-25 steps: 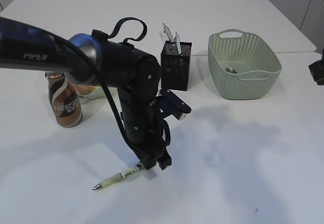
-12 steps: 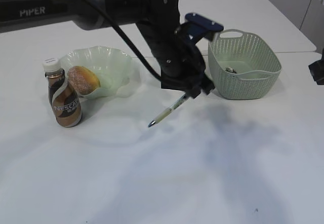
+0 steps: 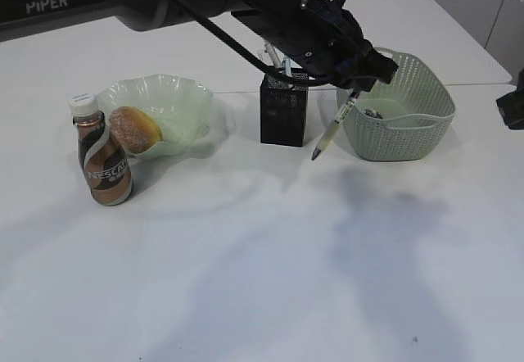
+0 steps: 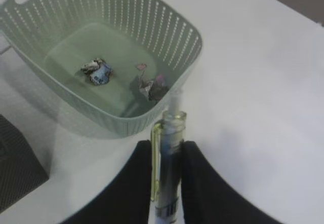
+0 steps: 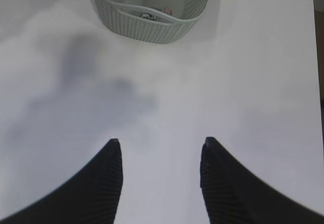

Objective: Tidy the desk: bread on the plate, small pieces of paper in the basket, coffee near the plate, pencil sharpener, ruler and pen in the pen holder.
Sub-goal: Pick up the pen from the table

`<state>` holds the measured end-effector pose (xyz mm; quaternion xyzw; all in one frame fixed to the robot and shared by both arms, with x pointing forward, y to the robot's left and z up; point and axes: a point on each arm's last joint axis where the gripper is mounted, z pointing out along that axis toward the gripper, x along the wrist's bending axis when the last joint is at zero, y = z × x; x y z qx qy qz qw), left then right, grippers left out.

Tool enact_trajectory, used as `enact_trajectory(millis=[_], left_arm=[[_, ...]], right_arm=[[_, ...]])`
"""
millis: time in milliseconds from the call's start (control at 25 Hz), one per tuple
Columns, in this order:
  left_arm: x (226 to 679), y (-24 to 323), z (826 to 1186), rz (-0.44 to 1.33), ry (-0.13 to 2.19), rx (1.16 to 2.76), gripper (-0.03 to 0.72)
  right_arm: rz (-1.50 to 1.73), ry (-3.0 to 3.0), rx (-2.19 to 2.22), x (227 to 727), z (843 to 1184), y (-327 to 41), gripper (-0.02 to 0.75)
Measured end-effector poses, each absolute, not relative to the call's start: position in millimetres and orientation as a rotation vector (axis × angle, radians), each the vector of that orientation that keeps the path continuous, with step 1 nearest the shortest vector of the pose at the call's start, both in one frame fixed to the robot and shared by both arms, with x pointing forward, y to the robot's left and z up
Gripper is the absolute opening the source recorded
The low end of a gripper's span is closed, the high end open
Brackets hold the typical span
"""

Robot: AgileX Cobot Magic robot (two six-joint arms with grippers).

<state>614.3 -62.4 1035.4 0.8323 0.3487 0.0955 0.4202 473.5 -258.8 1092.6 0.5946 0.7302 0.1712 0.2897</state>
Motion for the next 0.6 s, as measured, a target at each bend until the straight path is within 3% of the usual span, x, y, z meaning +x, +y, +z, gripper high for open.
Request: enact_trajectory(millis=[600], left_arm=[[626,-62,1046,0.242,0.918,1.901,0.091]], right_arm=[[0.536,1.921,1.540,478,1096,-256,0.403]])
